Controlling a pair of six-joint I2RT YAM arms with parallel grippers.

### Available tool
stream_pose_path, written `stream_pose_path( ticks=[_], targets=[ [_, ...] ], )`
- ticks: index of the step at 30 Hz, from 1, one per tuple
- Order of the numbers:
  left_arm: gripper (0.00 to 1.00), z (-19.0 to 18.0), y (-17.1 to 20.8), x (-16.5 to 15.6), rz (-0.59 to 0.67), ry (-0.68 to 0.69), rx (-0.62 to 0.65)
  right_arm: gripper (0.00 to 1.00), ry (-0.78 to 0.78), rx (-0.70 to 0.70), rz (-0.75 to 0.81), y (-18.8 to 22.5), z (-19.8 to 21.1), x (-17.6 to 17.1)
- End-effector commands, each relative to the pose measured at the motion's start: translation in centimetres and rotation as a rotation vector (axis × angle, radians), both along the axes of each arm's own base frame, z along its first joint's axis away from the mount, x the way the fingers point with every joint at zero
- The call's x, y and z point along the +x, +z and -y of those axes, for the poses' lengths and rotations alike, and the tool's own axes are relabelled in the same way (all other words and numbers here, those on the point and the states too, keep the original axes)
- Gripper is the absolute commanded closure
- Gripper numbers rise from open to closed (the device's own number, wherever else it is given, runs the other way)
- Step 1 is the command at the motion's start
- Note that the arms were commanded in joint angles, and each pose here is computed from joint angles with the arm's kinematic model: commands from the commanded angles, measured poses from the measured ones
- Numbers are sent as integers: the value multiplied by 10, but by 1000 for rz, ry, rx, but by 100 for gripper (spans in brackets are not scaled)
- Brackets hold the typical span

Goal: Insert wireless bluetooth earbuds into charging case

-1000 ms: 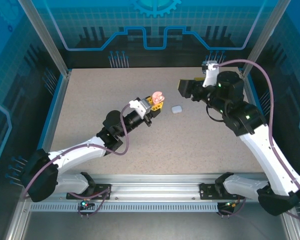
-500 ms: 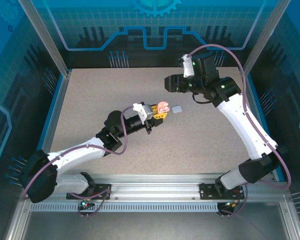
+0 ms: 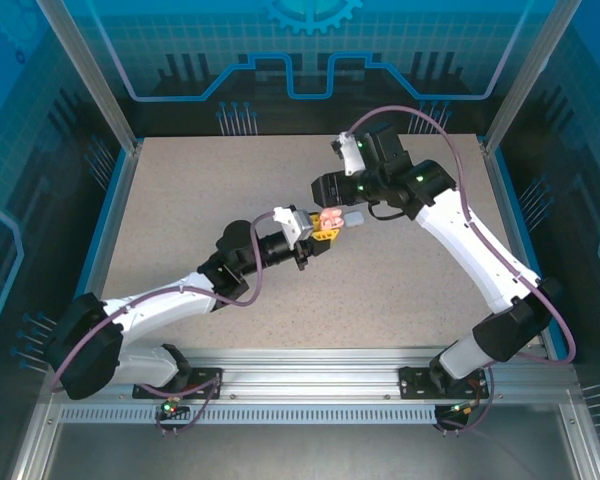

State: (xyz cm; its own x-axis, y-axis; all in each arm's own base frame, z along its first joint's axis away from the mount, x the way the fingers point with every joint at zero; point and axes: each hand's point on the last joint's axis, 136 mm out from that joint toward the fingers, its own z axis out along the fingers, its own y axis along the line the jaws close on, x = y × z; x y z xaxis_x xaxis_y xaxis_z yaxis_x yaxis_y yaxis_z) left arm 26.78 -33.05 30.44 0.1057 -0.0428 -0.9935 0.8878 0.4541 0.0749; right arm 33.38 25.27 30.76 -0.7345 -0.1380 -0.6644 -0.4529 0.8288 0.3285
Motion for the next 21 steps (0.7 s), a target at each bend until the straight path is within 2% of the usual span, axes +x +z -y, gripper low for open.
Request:
stream_pose_path(
  ticks=[1,7,13,16,21],
  targets=[
    [100,-3,36,8,95,45,-64,34,29,-20,-35,-4,9,-33],
    [100,-4,35,15,98,78,-58,34,-15,9,15,16,32,-55],
    [100,-3,24,22,52,95,-54,31,-215,7,108,32,76,-40],
    [100,-5,10,29,-1,131,-46,30,-295,14,94,22,94,-33],
    [100,-11,-25,41,-145,200,-29,30,-361,-7,31,-26,107,-32]
  ],
)
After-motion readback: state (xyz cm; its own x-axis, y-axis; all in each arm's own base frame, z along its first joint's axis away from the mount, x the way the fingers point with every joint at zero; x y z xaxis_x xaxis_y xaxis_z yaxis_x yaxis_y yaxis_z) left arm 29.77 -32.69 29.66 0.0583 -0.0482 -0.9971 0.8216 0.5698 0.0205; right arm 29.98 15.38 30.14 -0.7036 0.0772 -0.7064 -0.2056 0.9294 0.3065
